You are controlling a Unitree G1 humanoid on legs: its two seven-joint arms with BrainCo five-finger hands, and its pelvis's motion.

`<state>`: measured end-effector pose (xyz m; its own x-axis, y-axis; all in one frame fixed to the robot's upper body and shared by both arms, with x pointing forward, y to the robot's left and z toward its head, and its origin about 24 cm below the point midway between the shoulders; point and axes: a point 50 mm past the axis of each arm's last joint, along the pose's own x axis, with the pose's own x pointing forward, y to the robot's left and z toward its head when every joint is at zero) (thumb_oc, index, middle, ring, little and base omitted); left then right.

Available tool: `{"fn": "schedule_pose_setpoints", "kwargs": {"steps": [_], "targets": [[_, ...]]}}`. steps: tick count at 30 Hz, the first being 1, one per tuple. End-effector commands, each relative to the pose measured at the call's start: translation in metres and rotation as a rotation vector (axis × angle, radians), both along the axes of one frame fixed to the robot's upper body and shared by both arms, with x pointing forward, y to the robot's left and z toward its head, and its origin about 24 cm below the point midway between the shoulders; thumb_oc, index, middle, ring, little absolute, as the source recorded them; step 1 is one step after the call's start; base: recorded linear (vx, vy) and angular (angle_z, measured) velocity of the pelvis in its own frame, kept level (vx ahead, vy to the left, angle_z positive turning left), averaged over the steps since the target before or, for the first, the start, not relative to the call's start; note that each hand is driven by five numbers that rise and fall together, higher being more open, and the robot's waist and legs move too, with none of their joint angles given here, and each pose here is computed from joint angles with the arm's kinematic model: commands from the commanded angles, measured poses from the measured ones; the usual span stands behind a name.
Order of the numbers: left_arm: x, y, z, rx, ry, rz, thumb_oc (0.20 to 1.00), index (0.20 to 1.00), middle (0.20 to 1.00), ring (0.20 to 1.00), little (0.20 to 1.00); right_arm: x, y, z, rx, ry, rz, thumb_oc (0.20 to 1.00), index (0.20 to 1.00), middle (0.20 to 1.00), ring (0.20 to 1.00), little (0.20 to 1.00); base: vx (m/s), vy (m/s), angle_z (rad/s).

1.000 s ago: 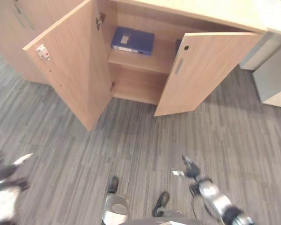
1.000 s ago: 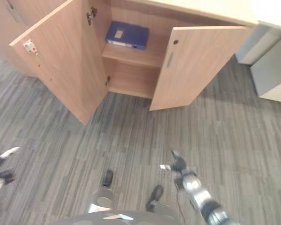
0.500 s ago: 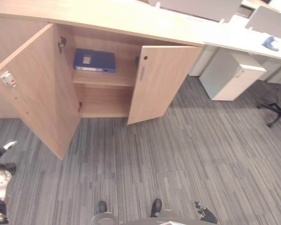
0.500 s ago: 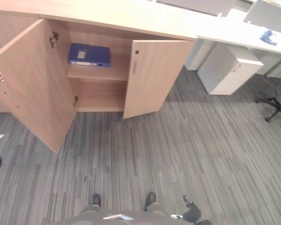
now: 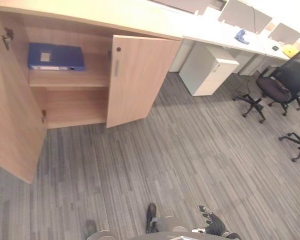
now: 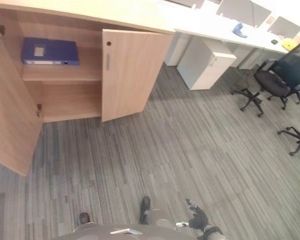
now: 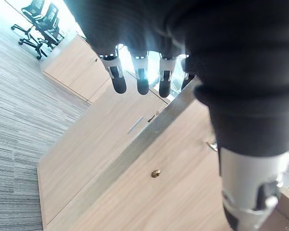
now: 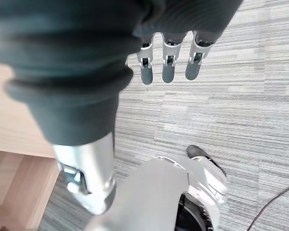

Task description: Put the empty folder in the office cabinet

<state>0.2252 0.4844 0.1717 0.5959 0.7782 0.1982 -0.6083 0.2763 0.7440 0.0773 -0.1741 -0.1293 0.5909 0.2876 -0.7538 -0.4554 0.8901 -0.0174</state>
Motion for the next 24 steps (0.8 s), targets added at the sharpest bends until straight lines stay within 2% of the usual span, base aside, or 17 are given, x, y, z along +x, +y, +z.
{"fn": "schedule_pose_setpoints", "kwargs": {"steps": [1,8,12,14,17,24], "targets": [[-0.012,0.012,0.045,0.157,-0.004,0.037,1.000,1.000,1.000,1.000,1.000,0.020,-0.010,0.007,-0.034,-0.073,0.039,1.000,1.000,1.000,1.000,1.000,0.01,-0.072,-0.01],[0.003,0.003,0.031,0.106,0.023,-0.012,1.000,1.000,1.000,1.000,1.000,0.017,-0.007,0.008,-0.018,-0.075,0.037,1.000,1.000,1.000,1.000,1.000,0.03,-0.031,-0.05],[0.037,-0.029,-0.015,-0.001,0.075,-0.149,1.000,1.000,1.000,1.000,1.000,0.018,-0.011,0.012,-0.027,-0.096,0.032,1.000,1.000,1.000,1.000,1.000,0.03,0.000,-0.22],[0.037,-0.030,-0.015,-0.001,0.076,-0.151,1.000,1.000,1.000,1.000,1.000,0.018,-0.011,0.012,-0.027,-0.095,0.031,1.000,1.000,1.000,1.000,1.000,0.02,0.003,-0.11],[0.067,-0.063,-0.039,-0.084,0.090,-0.264,1.000,1.000,1.000,1.000,1.000,0.016,-0.018,0.015,-0.045,-0.097,0.038,1.000,1.000,1.000,1.000,1.000,0.05,0.024,0.00],[0.084,-0.081,-0.045,-0.137,0.084,-0.318,1.000,1.000,1.000,1.000,1.000,0.016,-0.030,0.020,-0.081,-0.103,0.066,1.000,1.000,1.000,1.000,1.000,0.05,0.006,-0.33]]}}
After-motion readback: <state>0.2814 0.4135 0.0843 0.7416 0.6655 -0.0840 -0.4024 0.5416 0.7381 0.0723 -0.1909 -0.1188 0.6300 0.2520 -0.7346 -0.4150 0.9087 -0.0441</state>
